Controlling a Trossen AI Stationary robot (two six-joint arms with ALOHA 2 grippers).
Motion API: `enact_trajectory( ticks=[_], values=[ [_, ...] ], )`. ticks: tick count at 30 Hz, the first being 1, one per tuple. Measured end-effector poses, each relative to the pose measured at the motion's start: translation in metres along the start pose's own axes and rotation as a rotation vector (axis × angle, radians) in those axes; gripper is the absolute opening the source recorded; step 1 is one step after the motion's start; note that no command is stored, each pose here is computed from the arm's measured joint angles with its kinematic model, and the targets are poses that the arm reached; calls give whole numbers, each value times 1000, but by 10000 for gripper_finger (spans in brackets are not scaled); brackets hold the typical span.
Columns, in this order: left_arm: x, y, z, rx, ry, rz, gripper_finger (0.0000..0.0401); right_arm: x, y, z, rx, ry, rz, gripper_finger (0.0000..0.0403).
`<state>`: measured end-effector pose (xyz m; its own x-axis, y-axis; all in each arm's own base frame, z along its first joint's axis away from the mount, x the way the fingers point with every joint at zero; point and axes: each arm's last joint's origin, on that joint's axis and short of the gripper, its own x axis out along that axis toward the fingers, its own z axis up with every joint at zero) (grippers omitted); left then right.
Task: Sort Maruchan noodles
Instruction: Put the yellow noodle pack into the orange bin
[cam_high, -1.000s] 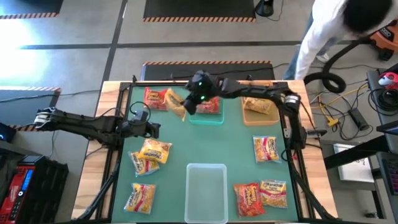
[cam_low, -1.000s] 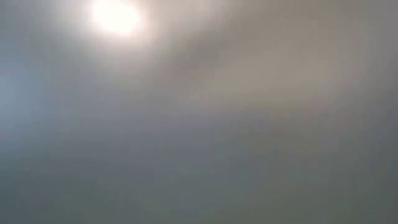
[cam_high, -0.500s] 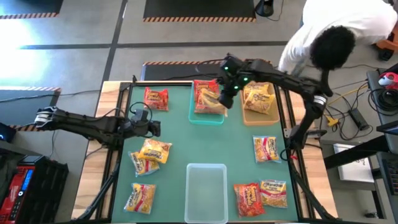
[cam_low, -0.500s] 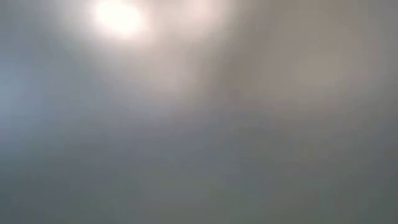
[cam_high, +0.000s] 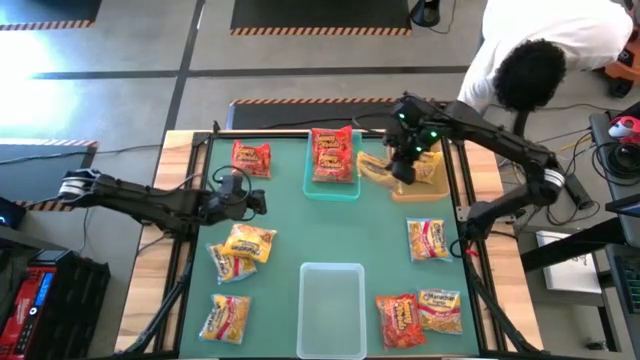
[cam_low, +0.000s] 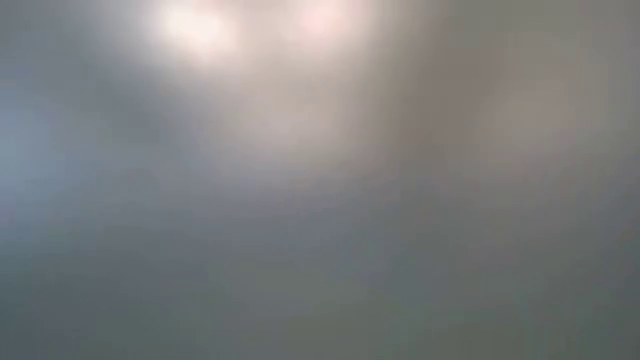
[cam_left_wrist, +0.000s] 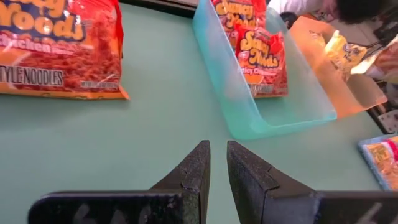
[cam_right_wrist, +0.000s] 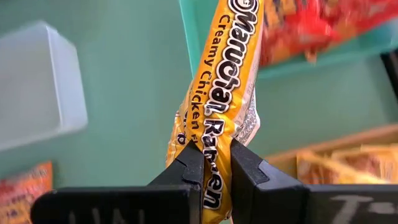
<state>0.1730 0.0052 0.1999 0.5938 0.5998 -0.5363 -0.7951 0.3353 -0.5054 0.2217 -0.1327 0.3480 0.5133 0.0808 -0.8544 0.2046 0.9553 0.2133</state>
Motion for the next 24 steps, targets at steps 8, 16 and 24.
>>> enact_trajectory(
  ticks=[8,16,24],
  values=[
    [17,-11,-11,-23,-4,-13,38,-10,-11,-56,-34,16,-79,27],
    [31,-19,-21,-37,-8,-27,38,-11,-16,-103,-164,38,-126,27],
    [40,-24,-28,-57,13,-62,38,19,-26,-128,-163,116,-88,29]
  ],
)
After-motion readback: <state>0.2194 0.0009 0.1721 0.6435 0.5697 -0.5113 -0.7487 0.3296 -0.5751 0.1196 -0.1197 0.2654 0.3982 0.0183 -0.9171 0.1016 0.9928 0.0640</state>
